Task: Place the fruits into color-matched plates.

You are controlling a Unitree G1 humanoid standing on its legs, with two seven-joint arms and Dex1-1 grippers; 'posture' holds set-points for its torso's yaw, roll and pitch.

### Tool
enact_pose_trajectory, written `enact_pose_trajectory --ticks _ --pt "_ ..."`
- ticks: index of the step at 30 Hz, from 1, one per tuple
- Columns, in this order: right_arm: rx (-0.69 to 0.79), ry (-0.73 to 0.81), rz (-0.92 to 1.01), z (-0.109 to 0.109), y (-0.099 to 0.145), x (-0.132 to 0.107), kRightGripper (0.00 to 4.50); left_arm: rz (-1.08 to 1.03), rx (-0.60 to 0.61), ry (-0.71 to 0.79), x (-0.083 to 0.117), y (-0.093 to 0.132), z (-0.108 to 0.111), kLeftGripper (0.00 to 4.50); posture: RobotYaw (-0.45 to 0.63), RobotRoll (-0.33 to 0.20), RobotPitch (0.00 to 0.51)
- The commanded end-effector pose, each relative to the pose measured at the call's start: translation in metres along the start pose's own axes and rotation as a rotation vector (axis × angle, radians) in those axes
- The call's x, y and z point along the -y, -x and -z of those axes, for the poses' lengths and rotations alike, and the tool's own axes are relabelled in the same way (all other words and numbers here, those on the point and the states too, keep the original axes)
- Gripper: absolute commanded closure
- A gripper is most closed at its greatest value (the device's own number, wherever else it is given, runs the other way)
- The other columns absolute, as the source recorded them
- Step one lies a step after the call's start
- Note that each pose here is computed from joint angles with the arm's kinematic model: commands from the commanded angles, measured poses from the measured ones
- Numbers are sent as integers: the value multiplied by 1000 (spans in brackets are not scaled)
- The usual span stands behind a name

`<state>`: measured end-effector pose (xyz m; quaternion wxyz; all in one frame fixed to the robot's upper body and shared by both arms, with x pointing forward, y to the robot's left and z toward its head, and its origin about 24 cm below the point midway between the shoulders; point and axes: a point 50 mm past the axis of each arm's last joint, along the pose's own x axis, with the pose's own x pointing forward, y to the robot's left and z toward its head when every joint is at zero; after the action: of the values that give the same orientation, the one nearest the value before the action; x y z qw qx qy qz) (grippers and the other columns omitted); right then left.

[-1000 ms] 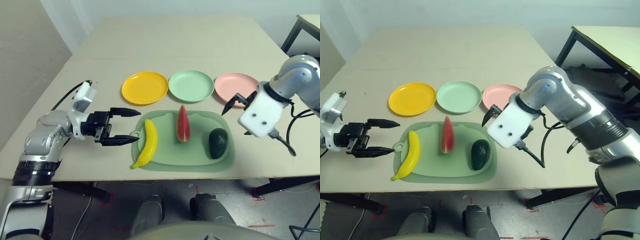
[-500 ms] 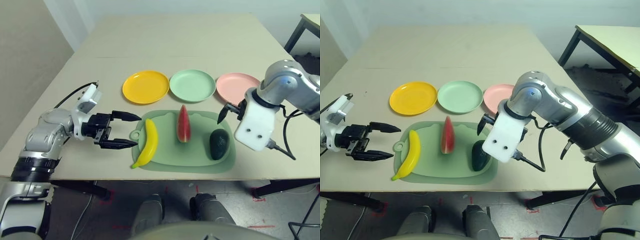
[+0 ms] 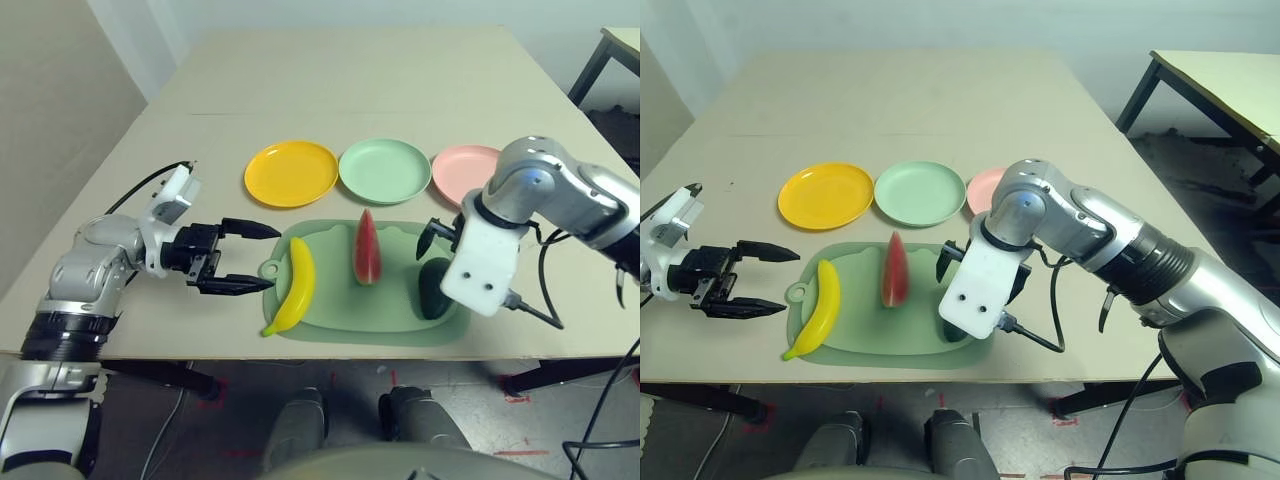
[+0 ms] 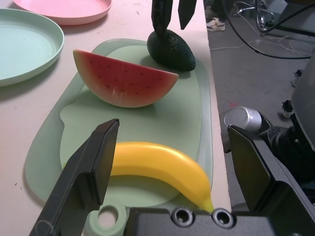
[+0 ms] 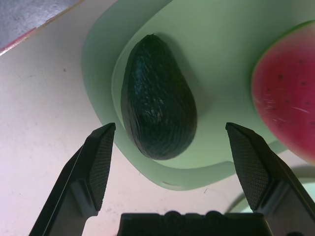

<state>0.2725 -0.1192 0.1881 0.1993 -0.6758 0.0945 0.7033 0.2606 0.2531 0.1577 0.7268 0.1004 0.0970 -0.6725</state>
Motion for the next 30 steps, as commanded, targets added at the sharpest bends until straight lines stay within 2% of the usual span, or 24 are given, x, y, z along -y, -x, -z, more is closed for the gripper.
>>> enact_pose_trajectory --ticks 1,12,30 --pt "6 -8 -35 2 -10 -2 0 -2 -6 -18 -1 3 -5 7 18 0 98" --pt "11 -29 -59 10 -22 -2 0 -6 -24 -30 -4 4 -5 7 20 0 100" --pt "44 -47 -59 1 -22 2 0 -10 -46 -26 -3 5 -1 7 21 0 102"
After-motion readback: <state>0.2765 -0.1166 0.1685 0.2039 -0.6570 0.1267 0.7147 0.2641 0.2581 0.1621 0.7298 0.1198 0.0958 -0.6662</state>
